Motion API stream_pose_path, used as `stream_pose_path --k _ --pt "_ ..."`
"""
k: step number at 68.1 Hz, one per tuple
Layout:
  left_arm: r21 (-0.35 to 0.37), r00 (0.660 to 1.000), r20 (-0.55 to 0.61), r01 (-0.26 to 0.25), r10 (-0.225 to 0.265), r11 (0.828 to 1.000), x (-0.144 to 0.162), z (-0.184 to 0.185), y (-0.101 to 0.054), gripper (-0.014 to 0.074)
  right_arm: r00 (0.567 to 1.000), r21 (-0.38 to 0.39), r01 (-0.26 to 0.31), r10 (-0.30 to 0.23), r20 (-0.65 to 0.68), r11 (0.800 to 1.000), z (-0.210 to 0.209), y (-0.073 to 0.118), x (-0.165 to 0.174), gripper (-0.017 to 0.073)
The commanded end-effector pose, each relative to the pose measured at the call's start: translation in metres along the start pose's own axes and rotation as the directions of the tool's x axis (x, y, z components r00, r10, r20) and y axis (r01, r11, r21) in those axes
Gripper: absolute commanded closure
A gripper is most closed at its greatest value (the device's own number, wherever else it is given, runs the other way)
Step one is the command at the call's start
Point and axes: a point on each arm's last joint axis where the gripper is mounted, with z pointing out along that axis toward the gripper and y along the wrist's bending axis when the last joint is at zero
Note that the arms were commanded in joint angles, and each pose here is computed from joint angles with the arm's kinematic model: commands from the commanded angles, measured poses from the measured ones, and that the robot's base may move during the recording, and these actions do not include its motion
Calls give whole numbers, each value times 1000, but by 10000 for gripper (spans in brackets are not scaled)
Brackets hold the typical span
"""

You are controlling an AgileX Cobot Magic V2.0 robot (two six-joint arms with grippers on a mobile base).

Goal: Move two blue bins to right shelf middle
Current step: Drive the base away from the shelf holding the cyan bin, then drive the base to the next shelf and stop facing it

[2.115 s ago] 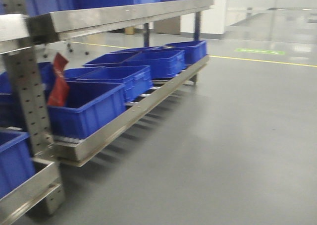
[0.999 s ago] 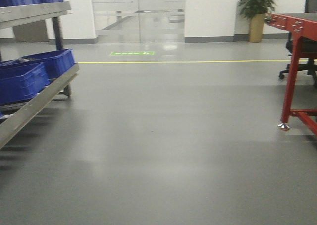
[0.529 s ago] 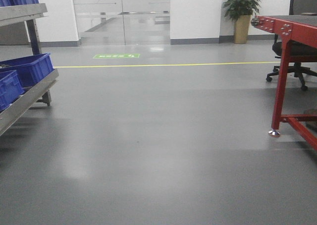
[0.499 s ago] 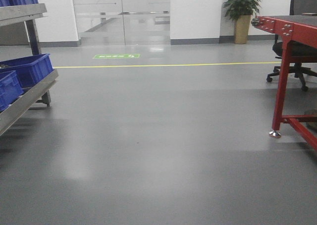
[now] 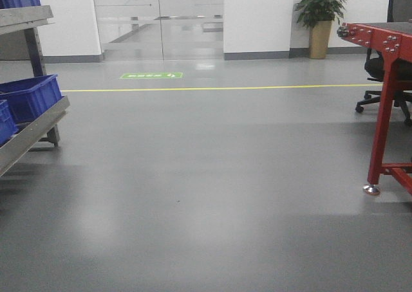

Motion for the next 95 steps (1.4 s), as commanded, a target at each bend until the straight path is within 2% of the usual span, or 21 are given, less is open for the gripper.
stream_pose_path --k 1,95 --pt "9 996 90 6 -7 1000 -10 -12 5 704 990 -8 31 -29 137 1000 -15 -2 -14 725" --pt "7 996 92 5 -6 1000 -10 -12 5 704 990 -8 31 -29 137 1000 -15 -2 -14 725"
